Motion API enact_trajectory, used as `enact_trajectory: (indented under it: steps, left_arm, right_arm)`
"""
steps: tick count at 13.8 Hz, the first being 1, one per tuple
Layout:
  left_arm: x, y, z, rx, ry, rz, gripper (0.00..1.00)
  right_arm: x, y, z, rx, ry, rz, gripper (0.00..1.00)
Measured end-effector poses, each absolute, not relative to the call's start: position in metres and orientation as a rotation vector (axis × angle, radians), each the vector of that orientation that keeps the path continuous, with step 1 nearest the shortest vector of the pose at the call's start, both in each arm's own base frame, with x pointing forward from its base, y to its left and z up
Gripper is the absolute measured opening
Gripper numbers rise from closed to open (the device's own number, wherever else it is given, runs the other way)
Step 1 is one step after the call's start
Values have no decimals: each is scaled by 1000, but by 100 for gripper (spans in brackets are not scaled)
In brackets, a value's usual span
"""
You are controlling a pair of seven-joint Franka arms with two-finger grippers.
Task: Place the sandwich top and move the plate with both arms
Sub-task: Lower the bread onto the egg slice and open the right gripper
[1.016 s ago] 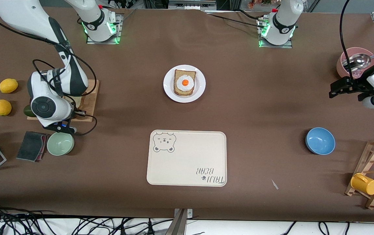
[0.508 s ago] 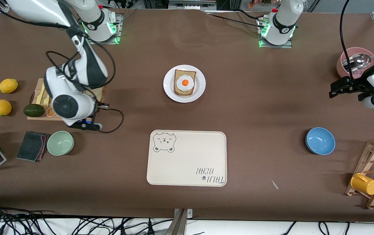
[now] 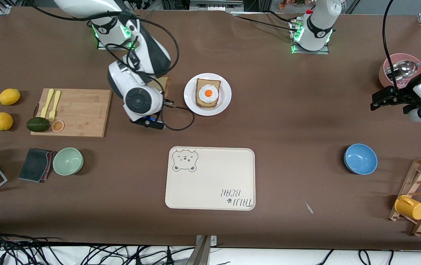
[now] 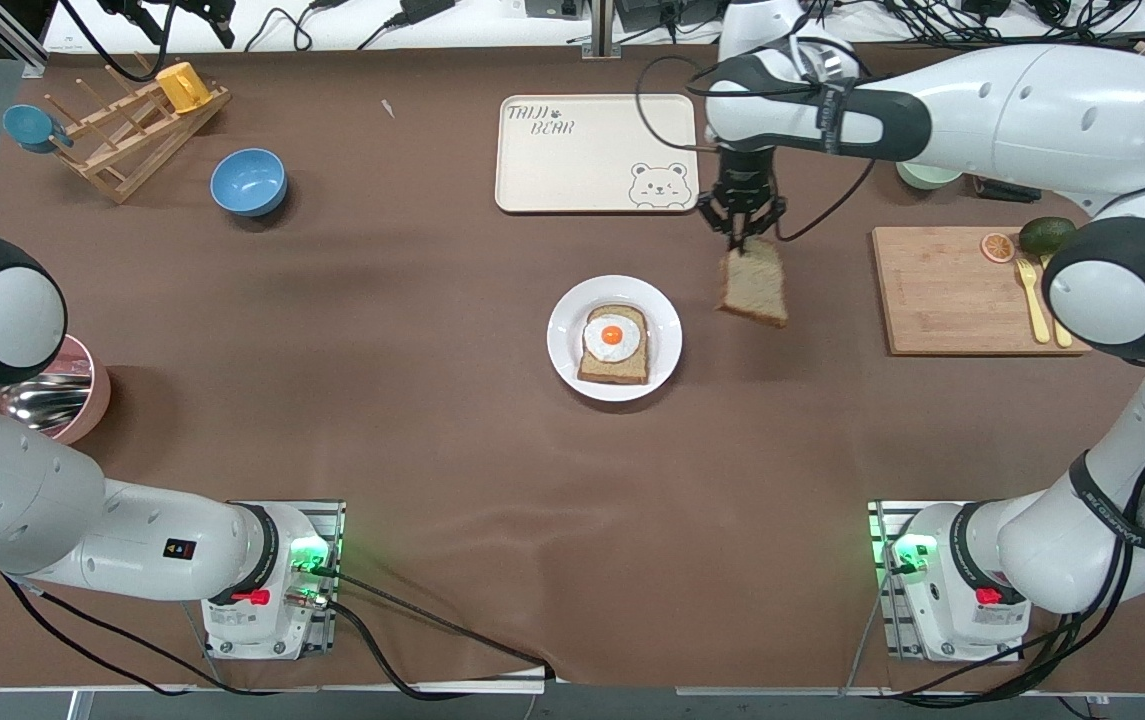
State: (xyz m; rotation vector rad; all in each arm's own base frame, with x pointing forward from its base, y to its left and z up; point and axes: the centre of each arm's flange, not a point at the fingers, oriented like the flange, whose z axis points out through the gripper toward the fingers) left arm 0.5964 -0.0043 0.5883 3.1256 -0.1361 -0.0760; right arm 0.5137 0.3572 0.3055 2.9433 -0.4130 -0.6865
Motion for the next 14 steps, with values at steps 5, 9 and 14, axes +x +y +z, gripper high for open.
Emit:
enact_trajectory:
  steps: [5,9,14]
  left_arm:
    - [596,-4,589,3126,-136,-75,100]
    - [596,-4,589,3126,-136,-75,100]
    - [596,-4,589,3126,-137,-75,100]
  right_arm:
    - [498,464,283,2953,-657,-664,12]
    - [488,500,242,2953,-663,-672,12]
    - [468,518,238,2945,-587,-665,12]
